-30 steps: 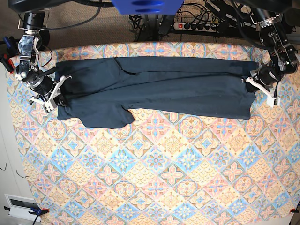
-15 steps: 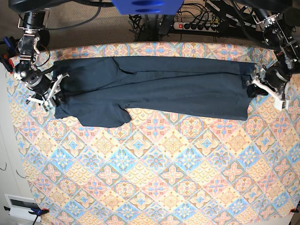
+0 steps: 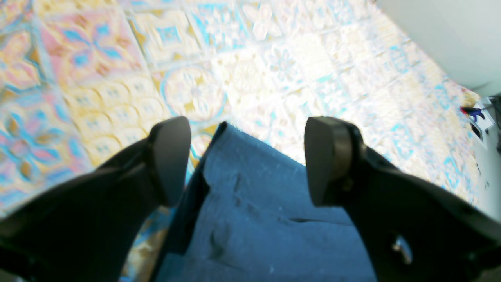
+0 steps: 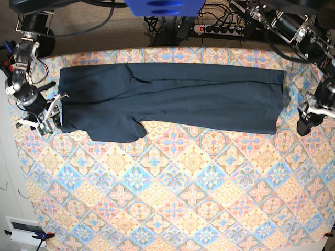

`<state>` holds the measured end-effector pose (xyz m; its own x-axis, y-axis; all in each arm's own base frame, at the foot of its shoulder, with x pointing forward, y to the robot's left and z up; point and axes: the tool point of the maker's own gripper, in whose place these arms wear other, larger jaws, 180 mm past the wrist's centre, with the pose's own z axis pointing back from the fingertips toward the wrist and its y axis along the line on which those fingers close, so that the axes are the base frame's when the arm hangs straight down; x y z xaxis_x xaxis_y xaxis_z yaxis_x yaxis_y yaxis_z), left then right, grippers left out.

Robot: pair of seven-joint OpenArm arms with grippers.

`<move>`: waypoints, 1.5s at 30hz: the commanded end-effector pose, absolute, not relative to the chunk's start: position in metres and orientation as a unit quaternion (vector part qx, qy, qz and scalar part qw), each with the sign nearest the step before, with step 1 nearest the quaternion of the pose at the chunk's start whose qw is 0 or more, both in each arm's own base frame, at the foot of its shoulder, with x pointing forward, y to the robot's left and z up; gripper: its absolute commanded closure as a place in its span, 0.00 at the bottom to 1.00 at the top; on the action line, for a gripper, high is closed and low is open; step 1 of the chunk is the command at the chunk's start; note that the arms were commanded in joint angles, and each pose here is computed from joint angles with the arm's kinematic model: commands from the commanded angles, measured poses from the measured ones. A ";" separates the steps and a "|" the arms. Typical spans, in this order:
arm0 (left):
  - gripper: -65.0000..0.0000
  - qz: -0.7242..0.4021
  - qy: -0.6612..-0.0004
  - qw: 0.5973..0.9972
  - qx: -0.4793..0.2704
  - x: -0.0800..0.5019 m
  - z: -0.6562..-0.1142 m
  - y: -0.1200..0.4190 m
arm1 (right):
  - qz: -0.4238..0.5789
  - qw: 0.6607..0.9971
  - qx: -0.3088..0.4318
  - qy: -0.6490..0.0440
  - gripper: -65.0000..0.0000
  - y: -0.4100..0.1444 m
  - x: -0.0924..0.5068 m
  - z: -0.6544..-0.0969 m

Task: Layout the t-shirt on the table in an organized manner, then fold the t-shirt properly
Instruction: 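Release both grippers and move them to the ends of the strip, then grasp the strip end nearest the right gripper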

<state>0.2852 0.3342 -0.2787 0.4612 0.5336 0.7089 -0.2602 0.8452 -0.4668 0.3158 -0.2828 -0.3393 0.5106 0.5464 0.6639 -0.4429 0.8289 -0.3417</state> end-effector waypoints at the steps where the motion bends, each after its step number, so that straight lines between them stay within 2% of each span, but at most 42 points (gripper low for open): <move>1: 0.32 0.228 -0.474 0.837 -0.154 0.297 -0.272 0.333 | 0.297 0.841 -0.063 -0.448 0.71 -0.271 0.346 -0.309; 4: 0.32 0.224 -0.450 0.849 -0.161 0.313 -0.288 0.322 | 0.321 0.839 -0.065 -0.435 0.70 -0.255 0.378 -0.301; 9: 0.32 0.200 -0.450 0.857 -0.152 0.331 -0.290 0.308 | 0.333 0.851 -0.065 -0.401 0.60 -0.250 0.388 -0.312; 16: 0.32 0.190 -0.450 0.860 -0.147 0.335 -0.291 0.303 | 0.307 0.879 -0.045 -0.363 0.60 -0.263 0.383 -0.345; 24: 0.32 0.207 -0.425 0.866 -0.161 0.332 -0.312 0.304 | 0.307 0.886 -0.019 -0.346 0.37 -0.246 0.378 -0.366; 27: 0.32 0.207 -0.425 0.866 -0.162 0.332 -0.312 0.303 | 0.302 0.886 -0.006 -0.351 0.37 -0.240 0.378 -0.367; 33: 0.32 0.207 -0.425 0.866 -0.163 0.332 -0.312 0.302 | 0.222 0.897 0.103 -0.367 0.37 -0.226 0.383 -0.378; 37: 0.32 0.207 -0.424 0.867 -0.163 0.331 -0.313 0.302 | 0.206 0.890 0.112 -0.391 0.37 -0.228 0.409 -0.358; 45: 0.32 0.207 -0.424 0.866 -0.164 0.331 -0.313 0.302 | 0.196 0.896 0.115 -0.383 0.37 -0.232 0.410 -0.364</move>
